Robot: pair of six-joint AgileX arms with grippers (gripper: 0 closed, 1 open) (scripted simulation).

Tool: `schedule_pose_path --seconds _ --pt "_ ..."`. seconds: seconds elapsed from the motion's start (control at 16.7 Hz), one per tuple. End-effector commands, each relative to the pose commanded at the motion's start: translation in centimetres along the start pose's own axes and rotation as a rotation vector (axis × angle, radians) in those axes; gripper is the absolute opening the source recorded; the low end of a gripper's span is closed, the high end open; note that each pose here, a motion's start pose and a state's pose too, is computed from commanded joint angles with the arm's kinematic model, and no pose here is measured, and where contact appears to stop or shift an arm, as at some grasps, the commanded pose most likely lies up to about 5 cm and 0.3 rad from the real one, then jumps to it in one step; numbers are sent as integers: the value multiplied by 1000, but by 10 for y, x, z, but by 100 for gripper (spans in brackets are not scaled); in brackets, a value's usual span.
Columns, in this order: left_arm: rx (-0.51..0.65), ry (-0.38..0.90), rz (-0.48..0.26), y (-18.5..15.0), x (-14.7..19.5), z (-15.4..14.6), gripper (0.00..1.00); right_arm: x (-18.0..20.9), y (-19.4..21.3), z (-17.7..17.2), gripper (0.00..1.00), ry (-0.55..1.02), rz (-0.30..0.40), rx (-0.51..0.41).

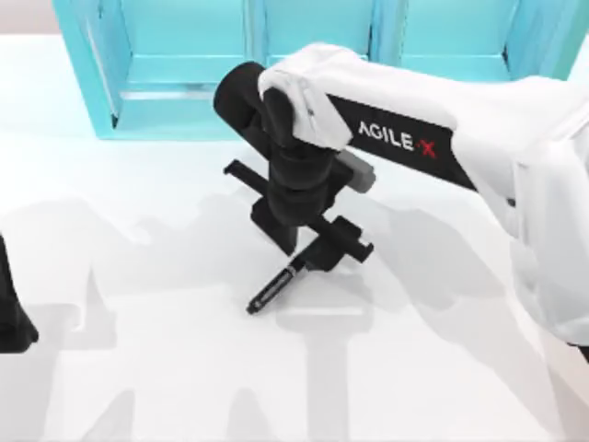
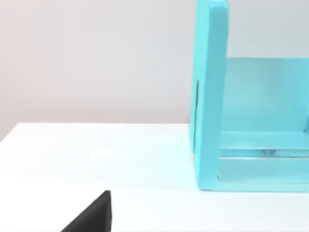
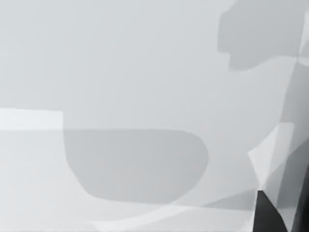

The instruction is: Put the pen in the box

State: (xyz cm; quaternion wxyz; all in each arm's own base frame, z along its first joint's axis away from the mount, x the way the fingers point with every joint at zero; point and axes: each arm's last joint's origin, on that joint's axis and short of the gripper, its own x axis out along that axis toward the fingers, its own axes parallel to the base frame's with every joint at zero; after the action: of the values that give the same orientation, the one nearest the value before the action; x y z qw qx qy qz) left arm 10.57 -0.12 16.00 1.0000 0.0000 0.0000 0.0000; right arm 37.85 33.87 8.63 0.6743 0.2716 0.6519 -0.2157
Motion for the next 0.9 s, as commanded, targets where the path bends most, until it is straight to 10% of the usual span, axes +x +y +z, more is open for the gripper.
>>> schedule_pose_path --seconds 0.9 --pt "0 0 0 0 0 0 100 -112 4 3 0 -7 -13 -23"
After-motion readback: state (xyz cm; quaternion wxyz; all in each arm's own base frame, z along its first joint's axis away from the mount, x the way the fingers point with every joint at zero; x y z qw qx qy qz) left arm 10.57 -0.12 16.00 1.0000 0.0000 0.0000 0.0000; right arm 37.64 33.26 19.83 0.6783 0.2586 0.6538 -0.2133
